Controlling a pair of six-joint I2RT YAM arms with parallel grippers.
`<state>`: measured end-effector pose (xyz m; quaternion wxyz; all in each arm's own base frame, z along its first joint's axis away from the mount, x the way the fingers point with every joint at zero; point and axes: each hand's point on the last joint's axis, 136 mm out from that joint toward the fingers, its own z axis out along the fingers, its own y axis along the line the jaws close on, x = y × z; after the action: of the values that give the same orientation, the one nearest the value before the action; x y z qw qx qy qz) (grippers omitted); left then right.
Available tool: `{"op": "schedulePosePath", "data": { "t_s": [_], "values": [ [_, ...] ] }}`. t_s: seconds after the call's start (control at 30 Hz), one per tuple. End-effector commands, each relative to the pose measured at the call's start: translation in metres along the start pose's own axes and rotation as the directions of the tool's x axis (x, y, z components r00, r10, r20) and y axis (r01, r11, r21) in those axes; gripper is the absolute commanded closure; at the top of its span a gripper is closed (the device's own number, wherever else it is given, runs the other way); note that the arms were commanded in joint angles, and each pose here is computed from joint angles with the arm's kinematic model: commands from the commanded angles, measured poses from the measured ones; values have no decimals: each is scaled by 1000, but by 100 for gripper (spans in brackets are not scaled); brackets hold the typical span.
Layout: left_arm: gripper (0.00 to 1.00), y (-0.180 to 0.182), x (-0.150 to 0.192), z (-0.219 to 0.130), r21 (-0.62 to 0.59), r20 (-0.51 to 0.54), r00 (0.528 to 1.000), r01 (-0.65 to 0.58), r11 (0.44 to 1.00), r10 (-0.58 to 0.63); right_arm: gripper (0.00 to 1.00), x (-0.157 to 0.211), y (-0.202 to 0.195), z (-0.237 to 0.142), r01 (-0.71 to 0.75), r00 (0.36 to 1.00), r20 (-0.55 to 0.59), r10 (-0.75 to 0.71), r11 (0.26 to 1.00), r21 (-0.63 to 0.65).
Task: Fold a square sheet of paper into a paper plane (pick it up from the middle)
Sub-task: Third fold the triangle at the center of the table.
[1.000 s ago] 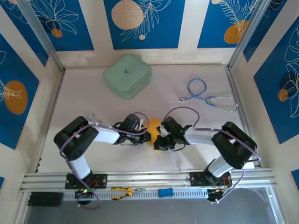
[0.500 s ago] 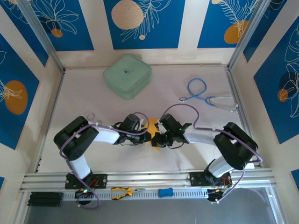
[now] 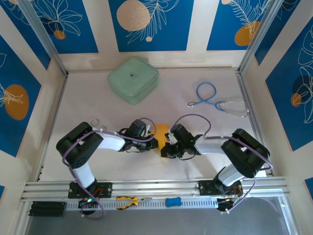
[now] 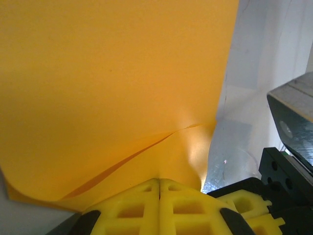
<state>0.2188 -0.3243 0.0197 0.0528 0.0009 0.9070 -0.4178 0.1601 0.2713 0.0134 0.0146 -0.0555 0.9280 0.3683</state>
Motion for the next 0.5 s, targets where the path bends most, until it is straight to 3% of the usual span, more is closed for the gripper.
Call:
{"op": "schedulePosePath", "data": {
  "t_s": [0.0,0.3,0.47],
  "values": [
    [100,22,9,0,-83,-18,1000,8,996,-9,93,28,-17,-3,-65,995,-72,68,997,37],
    [100,22,9,-1,-86,-13,1000,8,996,-9,92,47,-29,-10,-120,990,-64,122,992,33],
    [100,21,9,-2,-84,-11,1000,6,996,-7,92,30,-8,-21,-78,997,-13,78,997,-2]
  ]
}}
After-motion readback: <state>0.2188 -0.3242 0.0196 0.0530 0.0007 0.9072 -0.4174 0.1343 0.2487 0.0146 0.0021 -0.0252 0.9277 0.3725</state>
